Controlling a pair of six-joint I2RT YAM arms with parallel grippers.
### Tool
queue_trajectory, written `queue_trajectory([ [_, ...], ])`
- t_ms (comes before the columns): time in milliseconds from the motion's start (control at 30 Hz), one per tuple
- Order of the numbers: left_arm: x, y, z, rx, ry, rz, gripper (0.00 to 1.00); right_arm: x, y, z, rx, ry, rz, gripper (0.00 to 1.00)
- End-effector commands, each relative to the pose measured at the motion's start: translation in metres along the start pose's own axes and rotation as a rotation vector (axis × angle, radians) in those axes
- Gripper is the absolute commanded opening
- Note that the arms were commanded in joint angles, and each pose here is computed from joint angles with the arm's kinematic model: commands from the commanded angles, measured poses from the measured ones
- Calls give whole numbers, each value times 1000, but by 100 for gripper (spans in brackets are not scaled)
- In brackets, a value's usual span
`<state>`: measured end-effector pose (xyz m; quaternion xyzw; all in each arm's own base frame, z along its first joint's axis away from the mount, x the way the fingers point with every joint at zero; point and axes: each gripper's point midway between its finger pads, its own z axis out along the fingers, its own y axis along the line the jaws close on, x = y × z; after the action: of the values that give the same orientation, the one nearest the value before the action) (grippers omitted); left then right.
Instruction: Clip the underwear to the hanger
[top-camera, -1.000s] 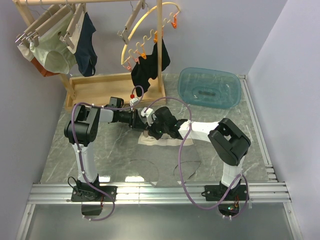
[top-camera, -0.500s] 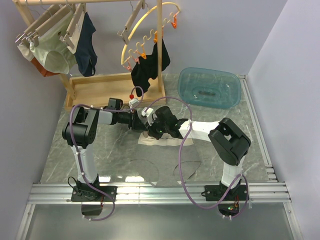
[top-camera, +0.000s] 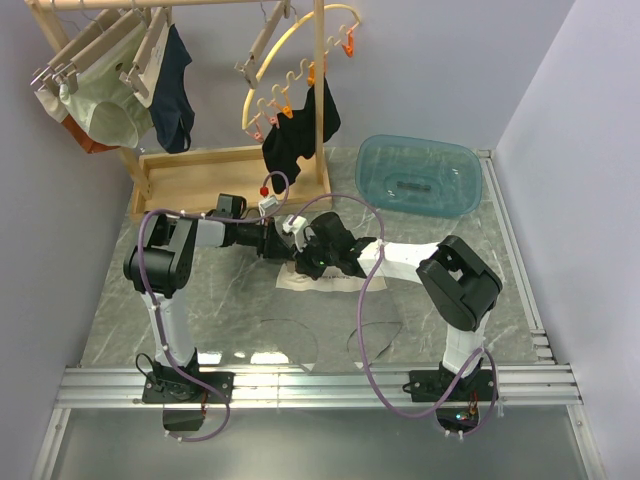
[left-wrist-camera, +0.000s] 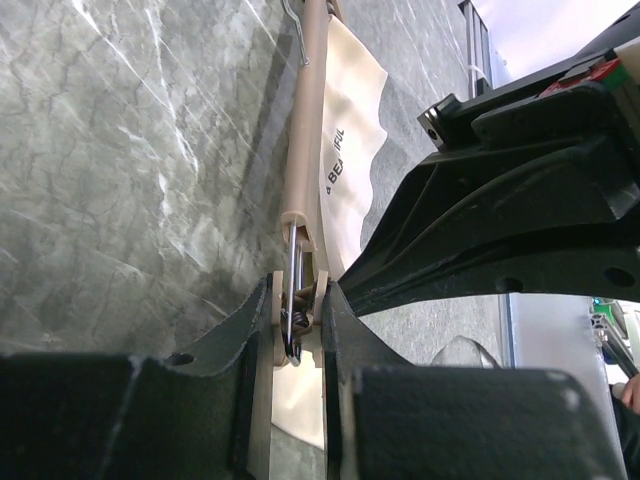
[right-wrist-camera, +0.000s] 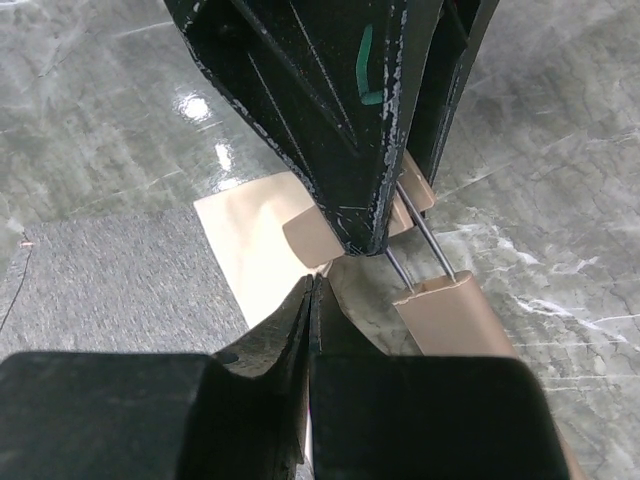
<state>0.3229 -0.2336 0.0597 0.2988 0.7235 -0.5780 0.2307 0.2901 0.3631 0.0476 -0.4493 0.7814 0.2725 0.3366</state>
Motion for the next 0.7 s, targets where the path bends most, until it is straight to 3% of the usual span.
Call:
queue_trajectory([
  [0, -16, -10, 0, 28, -14, 110, 0, -32, -1, -9, -2, -88, -17, 0],
  [667, 1, -17, 9, 118, 81, 89, 1, -29, -10, -13, 41, -91, -28, 0],
])
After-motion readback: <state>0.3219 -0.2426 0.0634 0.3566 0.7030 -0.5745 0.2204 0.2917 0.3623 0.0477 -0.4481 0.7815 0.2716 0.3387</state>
